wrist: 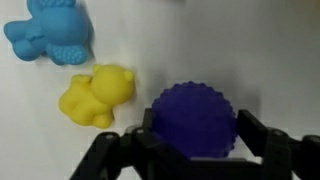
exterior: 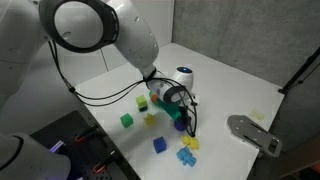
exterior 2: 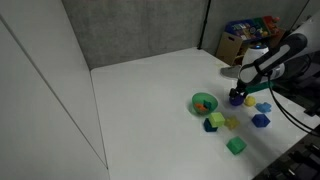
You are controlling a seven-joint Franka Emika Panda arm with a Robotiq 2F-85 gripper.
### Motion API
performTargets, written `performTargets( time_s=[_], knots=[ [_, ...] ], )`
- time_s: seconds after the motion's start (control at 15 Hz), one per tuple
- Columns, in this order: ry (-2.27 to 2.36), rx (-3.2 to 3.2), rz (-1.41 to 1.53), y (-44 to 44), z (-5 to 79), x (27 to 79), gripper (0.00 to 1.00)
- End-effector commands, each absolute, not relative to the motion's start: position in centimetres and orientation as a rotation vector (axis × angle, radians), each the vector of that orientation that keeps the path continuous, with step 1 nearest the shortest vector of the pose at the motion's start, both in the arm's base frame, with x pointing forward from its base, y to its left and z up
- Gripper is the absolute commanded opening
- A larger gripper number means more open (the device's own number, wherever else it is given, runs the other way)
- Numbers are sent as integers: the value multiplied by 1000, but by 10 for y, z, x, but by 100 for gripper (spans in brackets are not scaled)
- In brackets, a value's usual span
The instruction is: Put the purple ball in the bowl
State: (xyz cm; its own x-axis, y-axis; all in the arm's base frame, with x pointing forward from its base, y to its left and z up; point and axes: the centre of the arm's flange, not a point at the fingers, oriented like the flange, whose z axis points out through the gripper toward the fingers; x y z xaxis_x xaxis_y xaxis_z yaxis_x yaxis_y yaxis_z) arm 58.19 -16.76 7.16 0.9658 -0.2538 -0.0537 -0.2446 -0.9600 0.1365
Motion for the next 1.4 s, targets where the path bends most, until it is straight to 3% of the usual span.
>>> performTargets(
  time_s=[0.0,0.13,0.4,1.33],
  knots=[
    [-417,2977,-93,-170,77,592,56],
    [-414,2984,-78,-167,91,596,49],
    [-379,2987,-27,-150,117,608,43],
    [-46,3107,198,8,215,639,40]
  ],
)
